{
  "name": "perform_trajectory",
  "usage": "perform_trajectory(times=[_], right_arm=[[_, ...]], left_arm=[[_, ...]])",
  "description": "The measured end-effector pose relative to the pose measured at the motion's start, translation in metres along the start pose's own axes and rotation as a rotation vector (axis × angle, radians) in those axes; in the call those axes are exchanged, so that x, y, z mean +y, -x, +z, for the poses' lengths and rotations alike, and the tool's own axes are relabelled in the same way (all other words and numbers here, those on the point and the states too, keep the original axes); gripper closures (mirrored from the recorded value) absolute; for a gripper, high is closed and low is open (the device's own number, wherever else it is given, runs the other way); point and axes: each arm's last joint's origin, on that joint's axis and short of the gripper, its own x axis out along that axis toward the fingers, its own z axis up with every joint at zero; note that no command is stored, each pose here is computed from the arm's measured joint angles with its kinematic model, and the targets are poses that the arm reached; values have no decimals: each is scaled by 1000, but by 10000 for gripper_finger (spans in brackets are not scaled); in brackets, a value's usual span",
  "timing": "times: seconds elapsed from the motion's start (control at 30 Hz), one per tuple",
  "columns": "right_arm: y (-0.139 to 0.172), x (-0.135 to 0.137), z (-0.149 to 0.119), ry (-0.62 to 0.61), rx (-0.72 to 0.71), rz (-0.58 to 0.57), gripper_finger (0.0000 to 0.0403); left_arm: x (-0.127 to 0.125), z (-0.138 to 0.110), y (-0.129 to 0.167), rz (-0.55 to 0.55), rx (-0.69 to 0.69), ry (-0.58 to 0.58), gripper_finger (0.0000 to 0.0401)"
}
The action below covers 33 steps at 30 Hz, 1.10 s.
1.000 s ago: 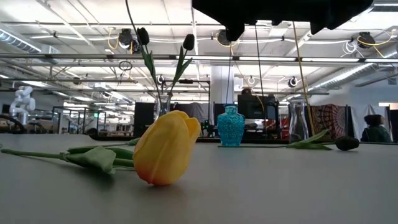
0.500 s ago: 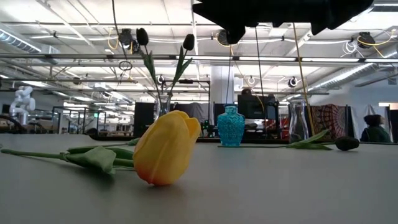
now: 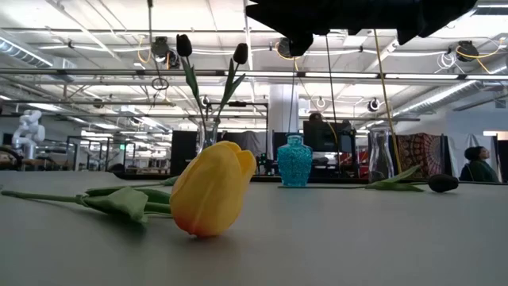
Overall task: Sort flowers into vase by color
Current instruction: Put the black flower into the left transparent flower vase
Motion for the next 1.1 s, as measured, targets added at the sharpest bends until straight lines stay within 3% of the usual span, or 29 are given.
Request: perform_trajectory(times=[0.5, 0.77, 1.1], right_arm=[[0, 0, -1, 0, 8, 0, 266], [0, 0, -2, 1, 21, 1, 266], [0, 0, -2, 1, 22, 1, 266]], left_arm=[[1, -52, -62, -177, 89, 93, 399], [10, -57, -95, -325, 102, 207, 399], [0, -70, -118, -491, 219, 236, 399]])
